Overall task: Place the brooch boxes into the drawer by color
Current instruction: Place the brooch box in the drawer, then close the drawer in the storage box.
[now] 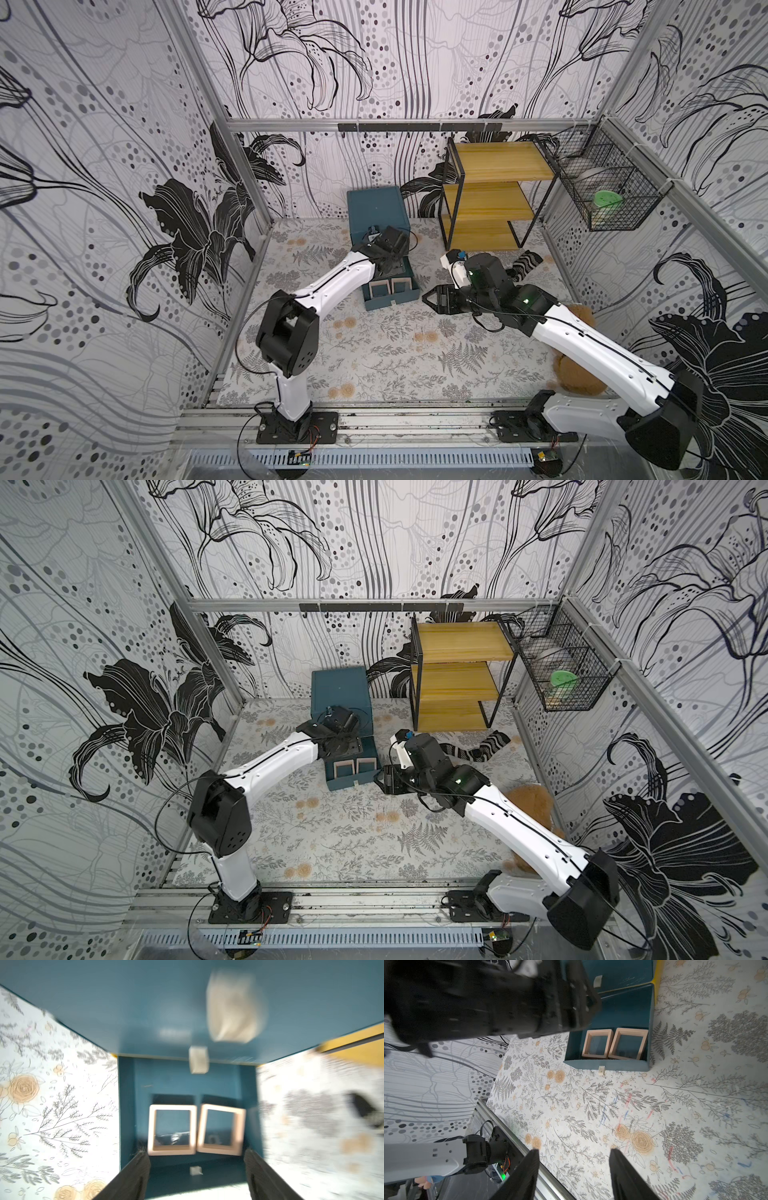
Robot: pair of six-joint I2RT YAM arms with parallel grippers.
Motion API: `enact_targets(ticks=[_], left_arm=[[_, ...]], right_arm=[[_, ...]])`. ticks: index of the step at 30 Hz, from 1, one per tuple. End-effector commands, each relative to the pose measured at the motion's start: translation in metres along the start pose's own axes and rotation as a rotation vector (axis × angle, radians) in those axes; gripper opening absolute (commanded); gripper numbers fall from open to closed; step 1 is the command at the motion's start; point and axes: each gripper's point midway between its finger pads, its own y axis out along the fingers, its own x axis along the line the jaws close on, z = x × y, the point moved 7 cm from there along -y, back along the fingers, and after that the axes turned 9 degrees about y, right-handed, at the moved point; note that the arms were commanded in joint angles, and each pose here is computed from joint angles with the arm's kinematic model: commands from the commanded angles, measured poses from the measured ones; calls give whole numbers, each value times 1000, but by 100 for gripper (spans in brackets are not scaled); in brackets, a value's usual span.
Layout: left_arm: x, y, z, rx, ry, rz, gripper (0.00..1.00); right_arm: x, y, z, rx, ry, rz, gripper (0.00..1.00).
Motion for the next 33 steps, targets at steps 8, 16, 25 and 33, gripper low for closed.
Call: enact_targets(ticks=[8, 16, 25, 33], left_arm=[[26, -98, -64, -238, -169, 163, 78], [64, -93, -106, -298, -234, 115, 82], [86, -39, -128, -234, -226, 140, 83], [89, 2, -140, -182, -203, 109, 76]], right_arm=[[-40, 51, 11, 100, 204, 36, 49], [-56, 77, 18, 140, 302, 73, 41], [-77, 96, 26, 172, 436, 119, 32], [-84, 122, 23, 167, 551, 87, 29]])
